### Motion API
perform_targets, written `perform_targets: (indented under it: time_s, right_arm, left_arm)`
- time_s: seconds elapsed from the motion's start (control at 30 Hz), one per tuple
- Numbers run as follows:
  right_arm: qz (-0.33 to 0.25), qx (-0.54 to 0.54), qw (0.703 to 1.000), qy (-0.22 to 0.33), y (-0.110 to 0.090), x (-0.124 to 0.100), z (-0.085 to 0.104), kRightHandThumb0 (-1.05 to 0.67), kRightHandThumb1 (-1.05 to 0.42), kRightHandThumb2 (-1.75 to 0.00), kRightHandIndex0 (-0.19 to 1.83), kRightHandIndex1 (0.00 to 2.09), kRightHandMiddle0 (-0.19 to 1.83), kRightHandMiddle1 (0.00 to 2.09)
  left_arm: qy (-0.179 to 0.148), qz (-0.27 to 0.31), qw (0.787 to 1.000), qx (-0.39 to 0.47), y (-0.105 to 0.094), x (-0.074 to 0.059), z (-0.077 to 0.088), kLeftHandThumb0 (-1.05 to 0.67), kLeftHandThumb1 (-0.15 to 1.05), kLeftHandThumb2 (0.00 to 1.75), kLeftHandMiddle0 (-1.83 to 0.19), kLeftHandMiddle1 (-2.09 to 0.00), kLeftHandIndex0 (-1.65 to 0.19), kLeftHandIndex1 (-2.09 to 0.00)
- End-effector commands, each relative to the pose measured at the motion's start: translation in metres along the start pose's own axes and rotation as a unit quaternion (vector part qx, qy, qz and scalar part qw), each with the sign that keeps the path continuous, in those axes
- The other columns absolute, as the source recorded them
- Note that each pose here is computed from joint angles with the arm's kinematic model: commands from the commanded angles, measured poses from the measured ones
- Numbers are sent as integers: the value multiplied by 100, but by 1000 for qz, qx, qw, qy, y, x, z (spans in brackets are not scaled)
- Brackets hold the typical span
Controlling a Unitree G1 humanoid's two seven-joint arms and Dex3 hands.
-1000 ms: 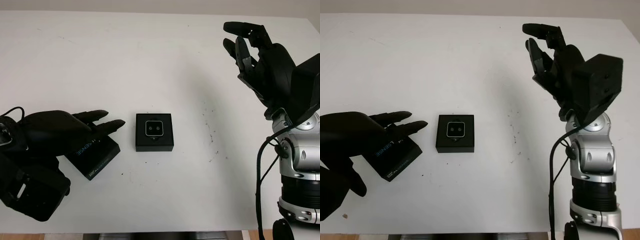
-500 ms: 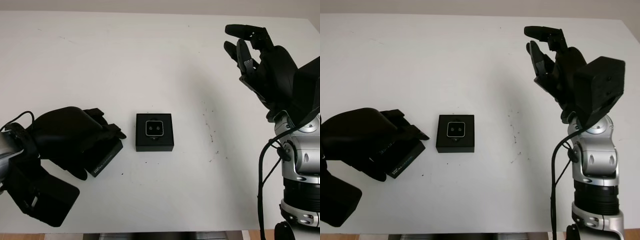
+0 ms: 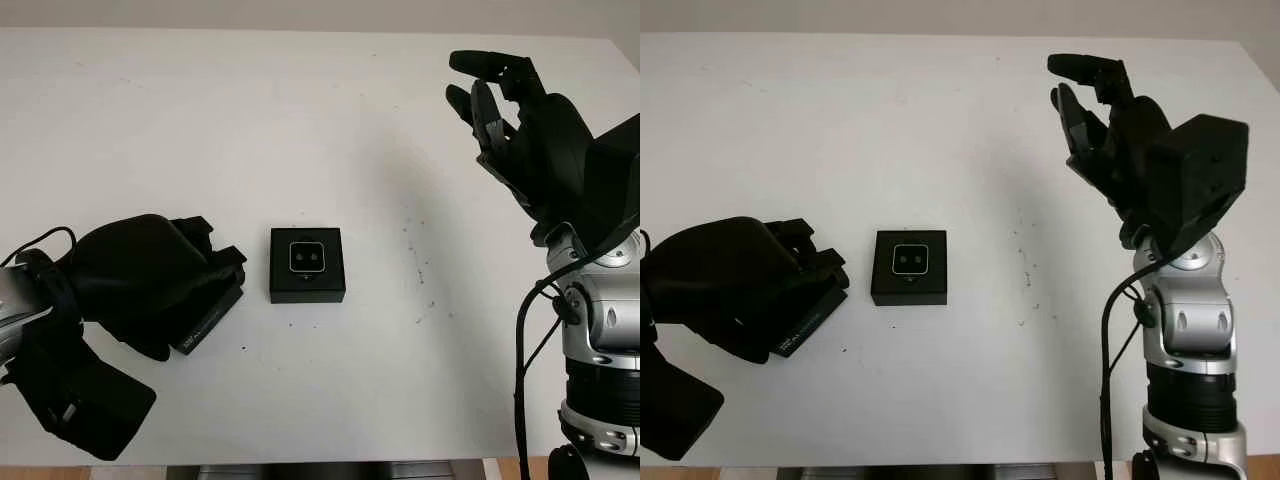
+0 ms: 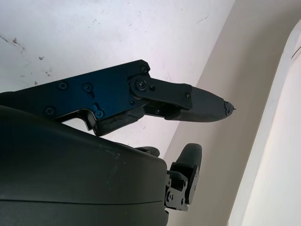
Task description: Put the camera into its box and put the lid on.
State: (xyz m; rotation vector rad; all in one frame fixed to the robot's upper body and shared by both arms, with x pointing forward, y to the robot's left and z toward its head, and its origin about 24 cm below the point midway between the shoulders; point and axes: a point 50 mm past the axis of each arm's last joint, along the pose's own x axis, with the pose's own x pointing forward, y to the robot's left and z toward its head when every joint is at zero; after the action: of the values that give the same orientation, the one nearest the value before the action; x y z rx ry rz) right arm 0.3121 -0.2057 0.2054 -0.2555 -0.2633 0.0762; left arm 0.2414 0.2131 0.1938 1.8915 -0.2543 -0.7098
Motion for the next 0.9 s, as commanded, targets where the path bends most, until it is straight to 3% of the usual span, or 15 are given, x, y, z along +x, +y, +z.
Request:
perform_targets:
  time_s: [0.0, 0.1, 0.23, 0.33, 0.5, 0.67, 0.77, 0.87]
  right_arm:
    - [-2, -2, 1000, -8, 0, -3, 3, -67, -105, -59, 26, 10, -19, 106]
    - [1, 3, 1000, -8, 1, -2, 2, -68, -105, -59, 25, 9, -19, 106]
    - [5, 1, 1000, -10, 3, -1, 2, -67, -105, -59, 25, 9, -19, 103]
    - [8, 3, 1000, -9, 5, -1, 2, -67, -105, -59, 24, 9, -19, 101]
    - [11, 5, 1000, -13, 11, -1, 1, -64, -105, -61, 24, 9, -19, 109]
    - [7, 8, 1000, -8, 12, -2, -1, -65, -105, -58, 23, 9, -19, 104]
    - [4, 8, 1000, -6, 12, -3, -3, -63, -105, -59, 24, 10, -19, 107]
    - [2, 9, 1000, -5, 13, -3, -4, -62, -105, -59, 26, 11, -19, 109]
  left_arm:
    - [6, -14, 1000, -18, -1, 0, 0, -45, 105, 45, -114, -209, -48, -209]
    - [25, -23, 998, -62, 9, -2, -9, -40, 105, 39, -108, -209, -42, -209]
    - [52, -7, 991, -124, 29, -4, -21, -42, 105, 41, -81, -209, -40, -209]
    - [66, 5, 986, -155, 46, -5, -25, -42, 105, 39, -76, -209, -40, -209]
    - [74, 20, 983, -164, 68, -3, -20, -39, 105, 35, -69, -209, -40, -209]
    - [71, 40, 984, -157, 77, 2, -15, -37, 105, 36, -74, -209, -41, -209]
    - [74, 48, 985, -145, 83, 3, -11, -35, 105, 35, -62, -209, -33, -209]
    - [77, 49, 987, -134, 89, 6, -6, -35, 105, 35, -69, -209, -36, -209]
